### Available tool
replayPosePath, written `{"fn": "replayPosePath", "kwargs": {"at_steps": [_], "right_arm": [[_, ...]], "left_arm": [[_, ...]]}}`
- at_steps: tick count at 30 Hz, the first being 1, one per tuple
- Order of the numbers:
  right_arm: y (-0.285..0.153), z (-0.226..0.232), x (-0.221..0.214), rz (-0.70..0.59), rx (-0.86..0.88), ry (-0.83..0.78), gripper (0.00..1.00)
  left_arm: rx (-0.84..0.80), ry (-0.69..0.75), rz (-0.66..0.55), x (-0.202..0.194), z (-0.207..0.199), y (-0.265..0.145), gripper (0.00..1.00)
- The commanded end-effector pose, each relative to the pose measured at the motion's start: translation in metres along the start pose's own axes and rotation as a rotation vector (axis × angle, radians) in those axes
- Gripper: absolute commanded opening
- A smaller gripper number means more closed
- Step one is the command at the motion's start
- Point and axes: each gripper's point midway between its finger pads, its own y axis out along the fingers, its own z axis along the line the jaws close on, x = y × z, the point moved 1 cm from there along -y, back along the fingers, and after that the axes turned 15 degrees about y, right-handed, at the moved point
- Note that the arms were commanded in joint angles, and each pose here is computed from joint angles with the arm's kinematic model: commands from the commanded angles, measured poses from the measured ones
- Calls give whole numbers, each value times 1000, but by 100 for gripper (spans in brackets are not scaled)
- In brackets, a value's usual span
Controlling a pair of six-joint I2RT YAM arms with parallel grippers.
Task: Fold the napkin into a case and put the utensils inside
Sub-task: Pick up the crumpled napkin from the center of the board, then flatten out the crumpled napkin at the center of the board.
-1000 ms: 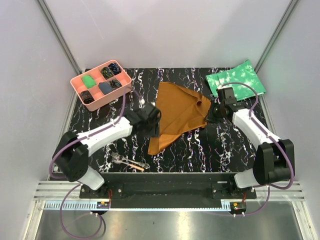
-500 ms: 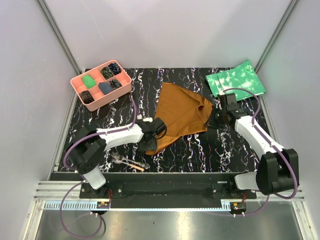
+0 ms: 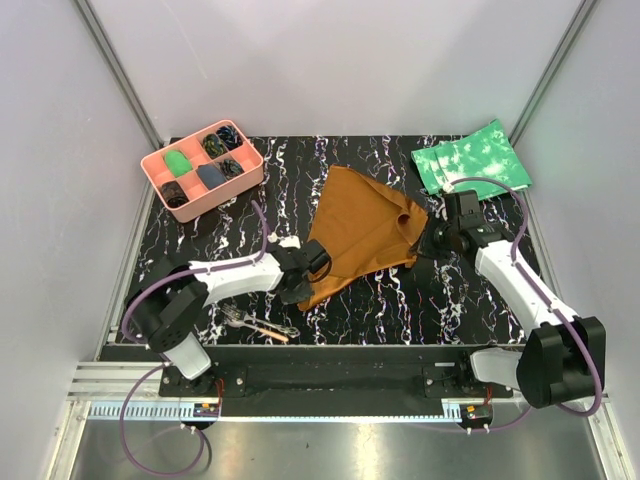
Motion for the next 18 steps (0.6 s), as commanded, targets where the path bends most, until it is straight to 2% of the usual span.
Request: {"fn": "replayPosePath", "kwargs": {"at_steps": [1,2,6,7,9,10,11,12,13,14,15,16,17,18], "right_arm": [[-13,12,8,-53,43,-1,0],[-17,16,12,-65,50,-1,0],[-26,31,39,-155,53,-2,0],[-35,45,58,-211,71,-9,0],[-27,58,80,-239,66,-26,0],[-39,82,106,-300,109,-46,0],[-24,87,118,-283,94,-56,0],[-25,96,134,-301,107,-55,0],[-43,124,165,-371,164,-68,0],[-26,127,179,-361,155,-71,0],[-28,133,199,-385,173,-70,0],[-51,163,226,-443,256,-92,0],[-32,165,240,-427,259,-90,0],[-36,171,255,-449,281,-95,0]], "left_arm": [[52,3,-56,2,18,9,0],[37,43,-81,10,18,2,0],[-111,43,-217,72,6,-46,0],[-174,49,-253,94,-2,-63,0],[-229,-26,-347,150,6,-88,0],[-258,-13,-376,167,8,-98,0],[-251,-49,-405,193,21,-99,0],[-285,-68,-480,226,22,-123,0],[-315,-67,-506,243,24,-133,0],[-304,-103,-524,265,37,-131,0],[-335,-124,-603,295,40,-158,0],[-372,-115,-640,310,40,-169,0],[-380,-135,-699,335,49,-174,0],[-397,-145,-784,358,53,-200,0]]}}
